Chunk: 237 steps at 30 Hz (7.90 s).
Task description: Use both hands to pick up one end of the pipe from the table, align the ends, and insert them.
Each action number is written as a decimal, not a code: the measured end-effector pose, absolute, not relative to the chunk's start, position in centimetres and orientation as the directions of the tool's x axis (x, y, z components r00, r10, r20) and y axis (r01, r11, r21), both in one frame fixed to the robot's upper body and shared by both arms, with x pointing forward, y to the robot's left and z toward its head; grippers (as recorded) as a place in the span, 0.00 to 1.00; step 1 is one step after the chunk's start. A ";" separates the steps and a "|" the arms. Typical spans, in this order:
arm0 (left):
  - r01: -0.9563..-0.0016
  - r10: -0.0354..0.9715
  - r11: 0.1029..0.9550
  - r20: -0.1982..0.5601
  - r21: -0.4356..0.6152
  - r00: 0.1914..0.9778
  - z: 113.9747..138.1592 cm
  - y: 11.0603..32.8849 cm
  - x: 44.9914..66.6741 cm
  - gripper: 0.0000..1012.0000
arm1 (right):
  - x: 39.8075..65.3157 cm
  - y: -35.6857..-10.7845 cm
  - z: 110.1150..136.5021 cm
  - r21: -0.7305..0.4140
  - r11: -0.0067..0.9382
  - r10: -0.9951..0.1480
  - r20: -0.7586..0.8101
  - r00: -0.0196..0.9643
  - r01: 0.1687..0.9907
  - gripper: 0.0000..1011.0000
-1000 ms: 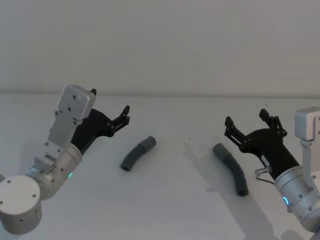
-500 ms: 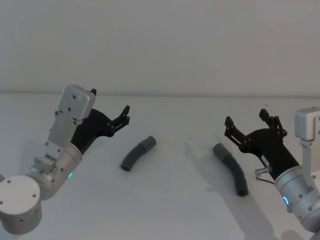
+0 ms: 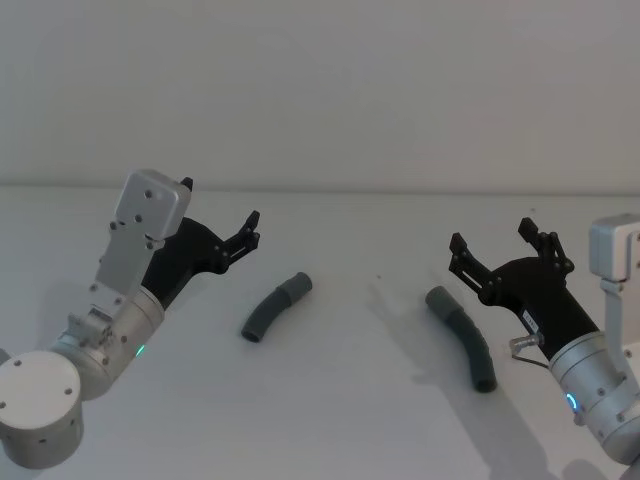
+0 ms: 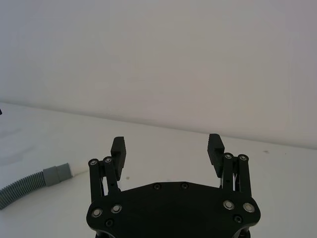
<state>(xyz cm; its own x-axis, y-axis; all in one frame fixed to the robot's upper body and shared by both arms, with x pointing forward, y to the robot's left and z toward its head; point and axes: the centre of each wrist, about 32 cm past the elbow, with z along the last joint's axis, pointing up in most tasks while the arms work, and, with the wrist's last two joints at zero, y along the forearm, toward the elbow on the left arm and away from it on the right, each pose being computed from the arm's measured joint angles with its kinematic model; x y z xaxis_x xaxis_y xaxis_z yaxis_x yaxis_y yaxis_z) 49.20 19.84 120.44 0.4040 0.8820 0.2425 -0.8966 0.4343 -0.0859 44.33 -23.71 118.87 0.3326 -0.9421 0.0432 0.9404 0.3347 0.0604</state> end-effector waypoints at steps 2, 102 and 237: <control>-0.897 0.882 0.434 0.242 -0.086 0.404 120.4 19.8 49.2 0.99 | 44.3 -23.7 118.9 0.060 0.335 -0.942 0.043 0.333 0.940 0.99; -0.754 0.739 0.555 0.208 0.352 0.641 124.3 19.3 52.8 0.99 | 44.3 -23.7 118.9 0.060 0.335 -0.942 0.043 0.333 0.940 0.99; -0.661 0.699 0.574 0.130 0.484 0.703 122.7 16.4 55.9 0.34 | 44.3 -23.7 118.9 0.060 0.335 -0.942 0.044 0.333 0.940 0.99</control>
<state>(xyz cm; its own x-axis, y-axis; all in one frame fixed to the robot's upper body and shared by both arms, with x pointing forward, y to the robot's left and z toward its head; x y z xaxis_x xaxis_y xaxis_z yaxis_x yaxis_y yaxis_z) 55.92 16.39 122.73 0.7029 0.6993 0.1300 -0.6607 0.5742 0.4835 44.33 -23.71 118.87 0.3326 -0.9420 0.0439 0.9404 0.3348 0.0597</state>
